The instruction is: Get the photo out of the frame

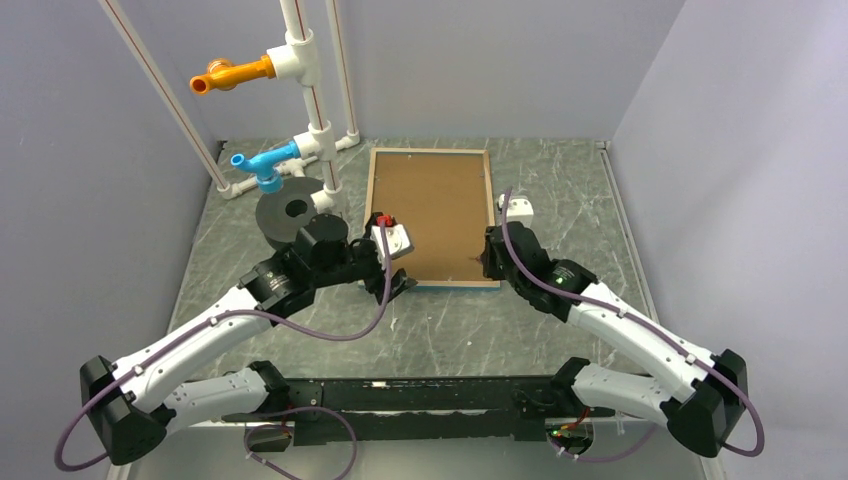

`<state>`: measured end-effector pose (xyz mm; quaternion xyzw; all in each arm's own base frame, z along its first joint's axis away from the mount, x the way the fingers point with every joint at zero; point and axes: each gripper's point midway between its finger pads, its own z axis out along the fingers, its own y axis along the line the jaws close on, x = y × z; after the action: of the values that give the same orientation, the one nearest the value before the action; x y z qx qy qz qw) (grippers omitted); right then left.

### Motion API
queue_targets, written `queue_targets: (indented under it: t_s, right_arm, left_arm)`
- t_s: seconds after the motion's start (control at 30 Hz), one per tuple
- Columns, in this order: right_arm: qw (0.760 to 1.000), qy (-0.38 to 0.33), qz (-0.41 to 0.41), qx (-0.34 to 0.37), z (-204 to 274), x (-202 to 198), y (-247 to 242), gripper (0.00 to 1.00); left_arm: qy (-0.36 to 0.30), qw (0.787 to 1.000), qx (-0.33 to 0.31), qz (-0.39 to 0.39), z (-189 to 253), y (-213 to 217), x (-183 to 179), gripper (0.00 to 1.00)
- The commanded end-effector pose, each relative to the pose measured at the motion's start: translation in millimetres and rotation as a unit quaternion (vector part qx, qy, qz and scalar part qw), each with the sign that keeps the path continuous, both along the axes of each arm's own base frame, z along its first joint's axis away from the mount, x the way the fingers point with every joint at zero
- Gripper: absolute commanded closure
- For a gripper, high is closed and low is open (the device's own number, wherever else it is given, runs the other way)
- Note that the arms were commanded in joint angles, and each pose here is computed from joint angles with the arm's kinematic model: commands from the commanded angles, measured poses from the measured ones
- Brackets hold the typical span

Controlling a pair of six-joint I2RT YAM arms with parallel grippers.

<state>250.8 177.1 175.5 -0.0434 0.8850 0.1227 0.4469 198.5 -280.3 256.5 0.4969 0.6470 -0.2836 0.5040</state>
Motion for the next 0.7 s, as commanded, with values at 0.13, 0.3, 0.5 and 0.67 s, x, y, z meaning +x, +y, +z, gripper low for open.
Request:
queue_targets:
  t_s: [0.13, 0.3, 0.5, 0.67]
  right_arm:
    - [0.987, -0.074, -0.092, -0.107, 20.5, 28.3, -46.5, 1.00]
    - [0.988, -0.069, -0.095, -0.105, 7.5, 26.2, -45.0, 1.00]
    - [0.991, -0.074, -0.073, -0.084, 6.1, 19.6, -39.4, 1.00]
    - [0.993, -0.075, -0.065, -0.069, 4.3, 12.9, -39.5, 1.00]
  left_arm:
    - [0.045, 0.995, 0.031, 0.080, -40.1, -15.0, 35.4, 0.34]
    - [0.089, 0.989, 0.071, 0.092, -78.9, -33.4, 50.0, 0.57]
    - [0.206, 0.968, 0.101, 0.101, -131.6, -46.2, 72.8, 0.84]
    - [0.304, 0.938, 0.098, 0.136, -163.2, -44.3, 99.6, 0.98]
